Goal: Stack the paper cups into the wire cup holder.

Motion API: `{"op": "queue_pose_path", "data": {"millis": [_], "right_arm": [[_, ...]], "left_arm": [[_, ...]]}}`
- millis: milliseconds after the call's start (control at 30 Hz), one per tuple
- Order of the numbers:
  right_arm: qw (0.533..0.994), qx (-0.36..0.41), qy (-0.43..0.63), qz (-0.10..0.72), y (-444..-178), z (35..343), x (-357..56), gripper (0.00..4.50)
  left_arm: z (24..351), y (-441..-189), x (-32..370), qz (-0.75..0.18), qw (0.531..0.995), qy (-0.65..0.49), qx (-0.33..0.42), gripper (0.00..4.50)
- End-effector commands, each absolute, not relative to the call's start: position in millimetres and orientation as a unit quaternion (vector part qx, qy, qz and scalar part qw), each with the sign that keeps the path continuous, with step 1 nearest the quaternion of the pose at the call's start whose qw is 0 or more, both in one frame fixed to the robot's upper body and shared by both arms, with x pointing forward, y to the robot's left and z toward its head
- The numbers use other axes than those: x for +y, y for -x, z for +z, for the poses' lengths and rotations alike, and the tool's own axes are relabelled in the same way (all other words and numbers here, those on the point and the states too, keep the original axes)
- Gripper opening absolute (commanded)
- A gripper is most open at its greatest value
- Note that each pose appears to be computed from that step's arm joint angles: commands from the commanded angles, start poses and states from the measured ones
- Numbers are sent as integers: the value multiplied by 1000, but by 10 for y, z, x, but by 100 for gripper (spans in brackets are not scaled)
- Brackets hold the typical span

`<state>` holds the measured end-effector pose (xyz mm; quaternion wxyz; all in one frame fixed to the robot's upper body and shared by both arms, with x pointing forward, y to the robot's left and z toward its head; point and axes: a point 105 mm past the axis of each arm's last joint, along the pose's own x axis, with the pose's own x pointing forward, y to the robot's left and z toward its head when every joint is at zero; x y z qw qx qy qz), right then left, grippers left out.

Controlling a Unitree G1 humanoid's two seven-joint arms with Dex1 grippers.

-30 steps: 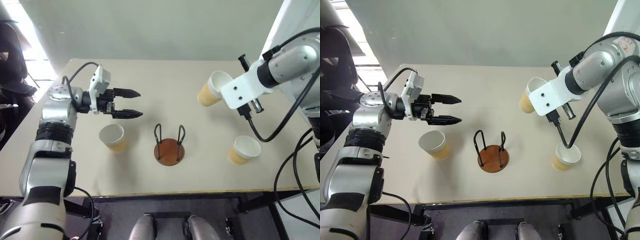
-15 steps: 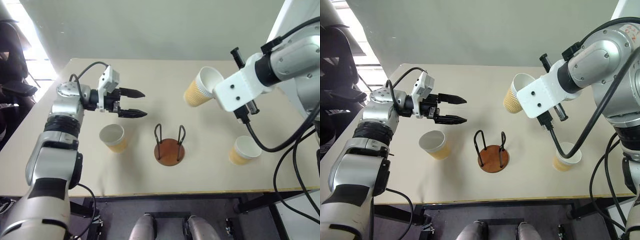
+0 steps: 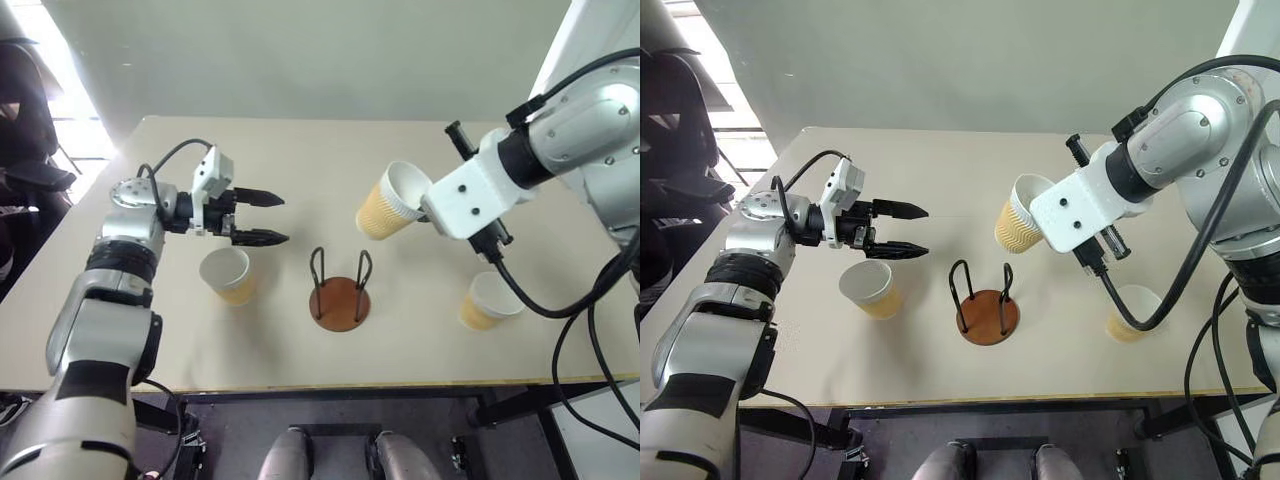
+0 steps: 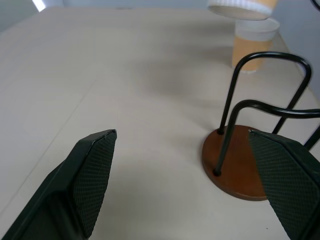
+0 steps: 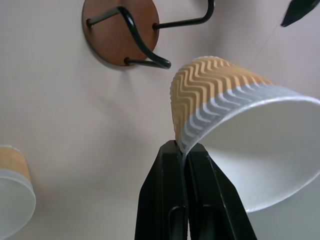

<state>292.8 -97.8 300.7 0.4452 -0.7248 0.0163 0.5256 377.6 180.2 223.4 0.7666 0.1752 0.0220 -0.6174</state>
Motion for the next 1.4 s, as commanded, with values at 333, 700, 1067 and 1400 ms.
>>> {"op": "queue_pose_path", "data": {"millis": [333,700,1067,1400], "right_arm": [[420,-14,727,544,-2915,3072,-795,2],[404,-3,718,567,-2863,2868,-745,2],[395,-1,703,592,-2803,2693,-671,2],[399,-11,699,594,-2839,2639,-559,37]], "left_arm": [[2479,-3627,1582,-674,713,-194,6,450],[2450,-3644,1629,-668,718,-196,10,450],[2421,-3644,1715,-659,726,-197,14,450],[2450,-3612,1683,-666,719,-197,11,450]]}}
